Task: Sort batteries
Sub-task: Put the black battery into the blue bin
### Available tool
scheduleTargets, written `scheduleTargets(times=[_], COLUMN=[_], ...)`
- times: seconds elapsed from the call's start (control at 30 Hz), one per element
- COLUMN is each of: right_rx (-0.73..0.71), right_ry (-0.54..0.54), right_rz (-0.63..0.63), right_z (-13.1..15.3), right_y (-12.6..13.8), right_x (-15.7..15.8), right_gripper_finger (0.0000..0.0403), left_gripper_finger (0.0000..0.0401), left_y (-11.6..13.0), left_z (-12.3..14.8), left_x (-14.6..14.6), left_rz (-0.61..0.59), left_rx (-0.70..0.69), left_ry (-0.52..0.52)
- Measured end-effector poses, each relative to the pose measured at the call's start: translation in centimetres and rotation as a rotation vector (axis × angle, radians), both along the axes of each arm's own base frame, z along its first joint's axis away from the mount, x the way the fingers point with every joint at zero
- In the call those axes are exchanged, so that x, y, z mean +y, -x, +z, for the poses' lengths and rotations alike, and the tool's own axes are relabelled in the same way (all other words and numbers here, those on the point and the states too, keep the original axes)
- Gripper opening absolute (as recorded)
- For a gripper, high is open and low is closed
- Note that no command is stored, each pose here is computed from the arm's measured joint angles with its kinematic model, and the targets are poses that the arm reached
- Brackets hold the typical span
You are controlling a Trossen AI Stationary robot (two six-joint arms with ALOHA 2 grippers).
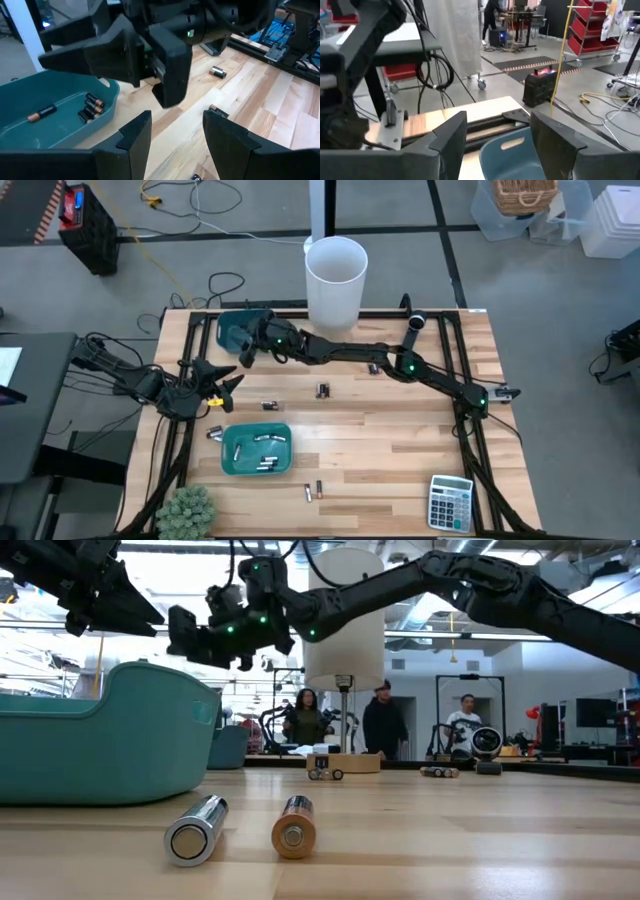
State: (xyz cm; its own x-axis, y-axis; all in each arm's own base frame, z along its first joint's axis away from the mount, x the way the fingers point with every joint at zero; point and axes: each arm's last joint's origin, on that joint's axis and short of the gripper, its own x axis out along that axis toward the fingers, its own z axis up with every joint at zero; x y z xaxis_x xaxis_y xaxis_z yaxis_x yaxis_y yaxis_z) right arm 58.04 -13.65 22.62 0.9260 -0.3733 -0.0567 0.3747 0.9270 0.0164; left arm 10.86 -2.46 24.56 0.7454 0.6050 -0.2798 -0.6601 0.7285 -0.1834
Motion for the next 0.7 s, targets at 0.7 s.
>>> scheduleTargets(times=[0.7], right_rx=[0.247], right_ry=[0.031], right_rz=[0.052], right_z=[-2.1], right_y=[-0.1], right_x=[2.3], right_gripper_finger=[0.0215], left_gripper_finger=[0.0173], left_y=[0.0], left_z=[-0.3], left_x=[0.0], left_rz=[0.001], left_rx=[0.0], left_ry=[0.01])
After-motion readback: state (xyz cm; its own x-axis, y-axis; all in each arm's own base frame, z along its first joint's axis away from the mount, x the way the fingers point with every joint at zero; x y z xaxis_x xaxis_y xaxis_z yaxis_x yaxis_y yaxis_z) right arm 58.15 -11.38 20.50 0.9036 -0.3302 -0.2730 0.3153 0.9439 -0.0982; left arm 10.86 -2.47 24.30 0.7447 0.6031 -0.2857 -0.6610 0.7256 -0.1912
